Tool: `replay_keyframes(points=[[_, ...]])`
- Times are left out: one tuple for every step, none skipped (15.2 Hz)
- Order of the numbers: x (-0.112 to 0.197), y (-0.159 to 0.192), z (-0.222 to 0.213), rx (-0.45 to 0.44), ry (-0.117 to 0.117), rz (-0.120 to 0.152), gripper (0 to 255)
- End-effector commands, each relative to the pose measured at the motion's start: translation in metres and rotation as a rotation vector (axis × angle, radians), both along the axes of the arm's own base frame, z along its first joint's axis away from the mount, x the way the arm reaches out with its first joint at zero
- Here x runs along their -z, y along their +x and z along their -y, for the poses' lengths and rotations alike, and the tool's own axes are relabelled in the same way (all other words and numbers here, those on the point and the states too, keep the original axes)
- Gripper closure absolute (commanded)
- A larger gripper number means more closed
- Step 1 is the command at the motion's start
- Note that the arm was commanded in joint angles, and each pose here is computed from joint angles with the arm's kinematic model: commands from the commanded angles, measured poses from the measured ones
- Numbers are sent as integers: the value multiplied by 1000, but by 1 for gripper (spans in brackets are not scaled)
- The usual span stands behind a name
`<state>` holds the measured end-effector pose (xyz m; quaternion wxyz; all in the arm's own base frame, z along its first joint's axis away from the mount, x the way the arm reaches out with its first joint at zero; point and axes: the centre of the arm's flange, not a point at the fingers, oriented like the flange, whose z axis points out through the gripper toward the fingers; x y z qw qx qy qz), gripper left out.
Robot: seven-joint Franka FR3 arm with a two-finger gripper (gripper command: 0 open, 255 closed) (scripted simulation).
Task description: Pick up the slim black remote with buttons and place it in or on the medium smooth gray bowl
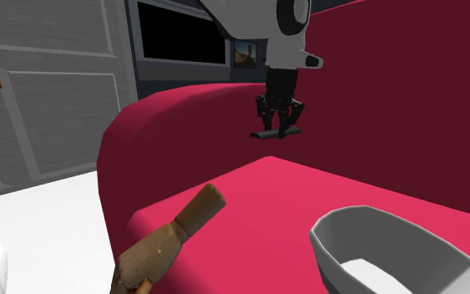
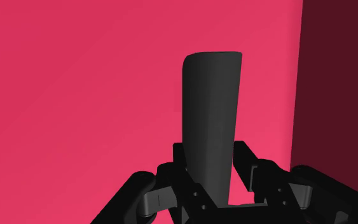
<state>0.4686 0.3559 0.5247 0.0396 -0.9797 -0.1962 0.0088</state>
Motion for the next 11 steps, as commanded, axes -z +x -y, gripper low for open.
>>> replay_keyframes(points=[[-10,0,0,0,0,0,255],[-11,0,0,0,0,0,255],[-11,-2,13,0,0,0,255],[-10,-3,26,0,0,0,255],[-10,-4,39,0,0,0,255],[-10,-5,52,0,0,0,255],[-9,-6,65,0,0,0,255],[-9,-7,79,0,0,0,255],[-8,-9,92,0,0,0,255],[-8,-10,105,0,0,0,255],[-8,-11,118,0,0,0,255]])
